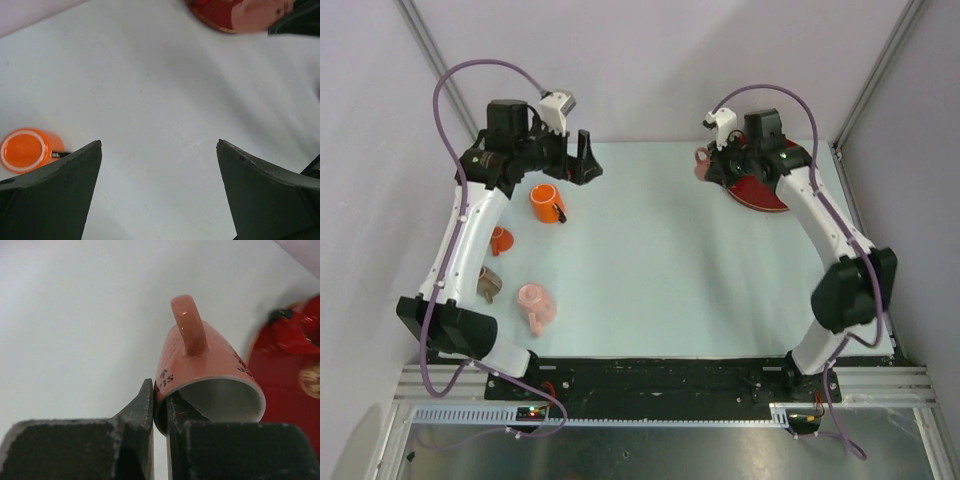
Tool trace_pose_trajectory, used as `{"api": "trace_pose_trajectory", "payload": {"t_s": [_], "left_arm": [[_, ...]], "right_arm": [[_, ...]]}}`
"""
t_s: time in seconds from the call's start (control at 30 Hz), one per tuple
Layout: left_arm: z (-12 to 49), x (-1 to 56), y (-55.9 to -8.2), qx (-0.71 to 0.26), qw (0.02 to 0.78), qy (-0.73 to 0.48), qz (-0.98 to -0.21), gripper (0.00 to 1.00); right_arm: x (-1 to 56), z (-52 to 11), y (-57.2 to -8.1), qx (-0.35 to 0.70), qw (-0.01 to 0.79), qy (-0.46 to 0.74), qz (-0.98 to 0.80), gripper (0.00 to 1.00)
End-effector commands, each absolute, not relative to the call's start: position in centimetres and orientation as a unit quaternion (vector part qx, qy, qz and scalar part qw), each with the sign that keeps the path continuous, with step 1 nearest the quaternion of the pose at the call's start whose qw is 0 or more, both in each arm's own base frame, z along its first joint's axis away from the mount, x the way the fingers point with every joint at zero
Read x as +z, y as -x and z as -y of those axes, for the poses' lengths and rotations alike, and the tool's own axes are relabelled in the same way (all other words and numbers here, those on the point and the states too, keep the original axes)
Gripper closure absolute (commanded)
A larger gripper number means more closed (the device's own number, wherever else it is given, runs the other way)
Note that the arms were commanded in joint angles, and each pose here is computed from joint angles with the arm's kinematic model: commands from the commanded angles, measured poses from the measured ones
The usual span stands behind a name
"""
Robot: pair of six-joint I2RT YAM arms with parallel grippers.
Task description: Turn the mug right side up
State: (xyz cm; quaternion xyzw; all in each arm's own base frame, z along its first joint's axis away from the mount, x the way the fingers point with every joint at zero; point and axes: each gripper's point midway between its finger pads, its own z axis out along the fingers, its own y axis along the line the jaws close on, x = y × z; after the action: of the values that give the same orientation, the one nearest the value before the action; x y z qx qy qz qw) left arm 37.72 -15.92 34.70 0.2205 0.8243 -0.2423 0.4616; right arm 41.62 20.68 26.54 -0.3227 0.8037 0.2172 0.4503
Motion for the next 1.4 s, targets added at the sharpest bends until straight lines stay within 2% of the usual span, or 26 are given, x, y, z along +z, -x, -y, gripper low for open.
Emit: {"api": "trace_pose_trajectory", "payload": {"t_s": [0.0,0.17,0.5,1.07,1.13,1.2,1.23,1.27,1.37], "left_arm": [[14.0,34.3,-36.7,-0.190,0.479,-0.228,-0.826,0.00],[13.4,31.9,-36.1,-0.176,0.458,-0.234,-0.839,0.00],[12.6,29.3,-36.3,-0.158,0.434,-0.237,-0.854,0.00],[12.3,27.5,-37.1,-0.157,0.412,-0.234,-0.866,0.00],[11.8,27.1,-37.5,-0.142,0.409,-0.230,-0.872,0.00],[10.9,26.4,-38.0,-0.118,0.403,-0.224,-0.879,0.00],[10.5,26.0,-38.2,-0.106,0.400,-0.222,-0.883,0.00],[10.0,25.7,-38.5,-0.091,0.398,-0.220,-0.886,0.00],[8.8,24.3,-39.0,-0.053,0.384,-0.235,-0.891,0.00]], "right_arm": [[21.6,-14.7,-44.9,0.048,0.363,0.432,-0.824,1.00],[19.2,-11.0,-49.0,-0.053,0.313,0.462,-0.828,1.00],[14.7,-9.1,-54.3,-0.114,0.273,0.505,-0.811,1.00],[9.4,-7.9,-56.8,-0.049,0.266,0.503,-0.821,1.00],[9.6,-7.9,-57.1,-0.054,0.273,0.494,-0.823,0.86],[10.5,-8.0,-57.4,-0.056,0.287,0.485,-0.824,0.65],[11.0,-8.1,-57.5,-0.056,0.294,0.481,-0.824,0.58],[11.6,-8.1,-57.6,-0.057,0.301,0.478,-0.823,0.51],[13.7,-8.0,-58.0,-0.073,0.323,0.465,-0.821,0.40]]}}
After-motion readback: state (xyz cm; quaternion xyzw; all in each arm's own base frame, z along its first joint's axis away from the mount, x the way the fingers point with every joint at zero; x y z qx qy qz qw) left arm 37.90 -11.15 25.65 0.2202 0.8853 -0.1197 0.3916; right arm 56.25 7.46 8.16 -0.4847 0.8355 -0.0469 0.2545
